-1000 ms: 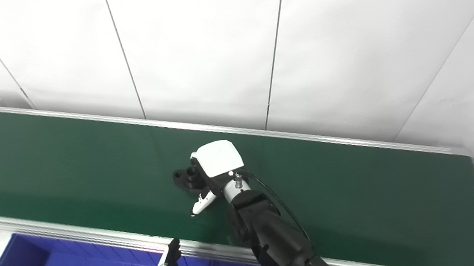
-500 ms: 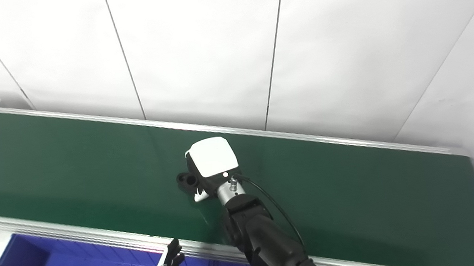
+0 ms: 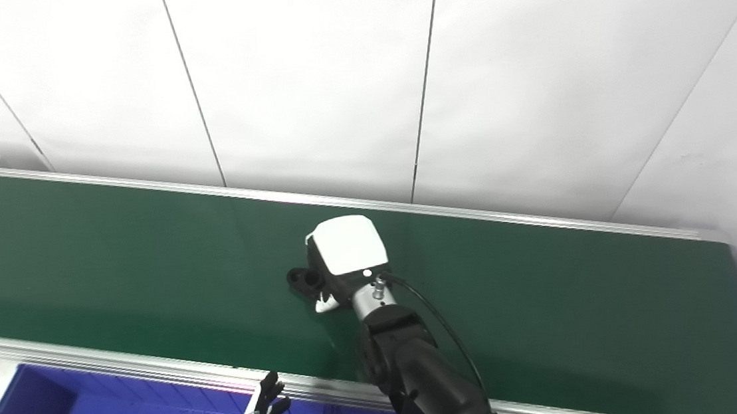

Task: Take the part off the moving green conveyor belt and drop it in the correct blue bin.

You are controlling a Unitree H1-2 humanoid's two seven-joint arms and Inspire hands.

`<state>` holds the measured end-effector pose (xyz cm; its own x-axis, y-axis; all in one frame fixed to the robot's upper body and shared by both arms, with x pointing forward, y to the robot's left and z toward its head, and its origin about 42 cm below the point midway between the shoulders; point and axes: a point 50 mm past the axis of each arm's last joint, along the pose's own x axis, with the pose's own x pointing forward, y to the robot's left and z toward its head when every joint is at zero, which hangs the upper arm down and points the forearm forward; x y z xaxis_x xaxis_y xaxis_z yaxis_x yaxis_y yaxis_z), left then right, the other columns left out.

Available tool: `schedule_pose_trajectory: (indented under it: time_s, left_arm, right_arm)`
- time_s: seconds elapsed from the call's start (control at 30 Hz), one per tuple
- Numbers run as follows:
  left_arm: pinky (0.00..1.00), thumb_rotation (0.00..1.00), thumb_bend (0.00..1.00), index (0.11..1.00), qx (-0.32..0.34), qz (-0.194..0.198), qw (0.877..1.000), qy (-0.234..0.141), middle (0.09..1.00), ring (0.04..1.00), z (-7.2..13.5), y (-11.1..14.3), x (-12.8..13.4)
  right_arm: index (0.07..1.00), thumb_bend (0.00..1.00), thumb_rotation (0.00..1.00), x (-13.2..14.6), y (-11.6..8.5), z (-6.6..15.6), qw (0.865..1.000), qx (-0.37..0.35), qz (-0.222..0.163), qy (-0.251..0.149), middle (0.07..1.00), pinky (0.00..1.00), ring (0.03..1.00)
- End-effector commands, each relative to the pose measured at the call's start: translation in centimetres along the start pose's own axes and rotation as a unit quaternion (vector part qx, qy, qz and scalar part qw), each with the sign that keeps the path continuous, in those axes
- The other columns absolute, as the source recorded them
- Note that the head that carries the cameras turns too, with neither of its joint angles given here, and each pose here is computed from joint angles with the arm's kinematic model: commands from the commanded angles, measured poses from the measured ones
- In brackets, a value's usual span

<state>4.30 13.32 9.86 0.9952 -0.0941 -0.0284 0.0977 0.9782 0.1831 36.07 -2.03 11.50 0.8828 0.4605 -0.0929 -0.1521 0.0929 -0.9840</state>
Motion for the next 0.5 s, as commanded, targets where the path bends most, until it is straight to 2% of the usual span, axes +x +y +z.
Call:
schedule_pose_trajectory:
  time_s: [0.0, 0.17, 0.3, 0.47]
  left_arm:
    - [0.88, 0.97, 0.48, 1.0, -0.025, -0.004, 0.999, -0.027, 0.975, 0.917, 2.0, -1.2, 0.4]
    - [0.92, 0.96, 0.49, 1.0, -0.036, -0.005, 0.999, -0.03, 0.973, 0.918, 2.1, 0.5, 0.6]
    - [0.99, 0.97, 0.5, 1.0, -0.042, -0.011, 0.999, -0.031, 0.977, 0.952, 1.9, 1.5, 0.5]
    - [1.0, 0.99, 0.55, 1.0, -0.049, -0.019, 0.998, -0.021, 0.976, 0.966, 1.9, 2.6, 0.6]
  right_arm:
    - [0.486, 0.51, 0.11, -0.6, -0.8, 1.3, 1.0, 0.027, 0.005, -0.009, 0.291, 0.12, 0.196]
    - [0.487, 0.51, 0.11, -2.7, -3.7, 2.8, 0.998, 0.053, -0.036, -0.027, 0.248, 0.09, 0.154]
    - [0.488, 0.51, 0.12, -3.9, -5.2, 3.3, 0.997, 0.063, -0.047, -0.027, 0.248, 0.1, 0.158]
    - [0.487, 0.51, 0.12, -5.4, -6.6, 3.4, 0.996, 0.065, -0.057, -0.024, 0.241, 0.1, 0.157]
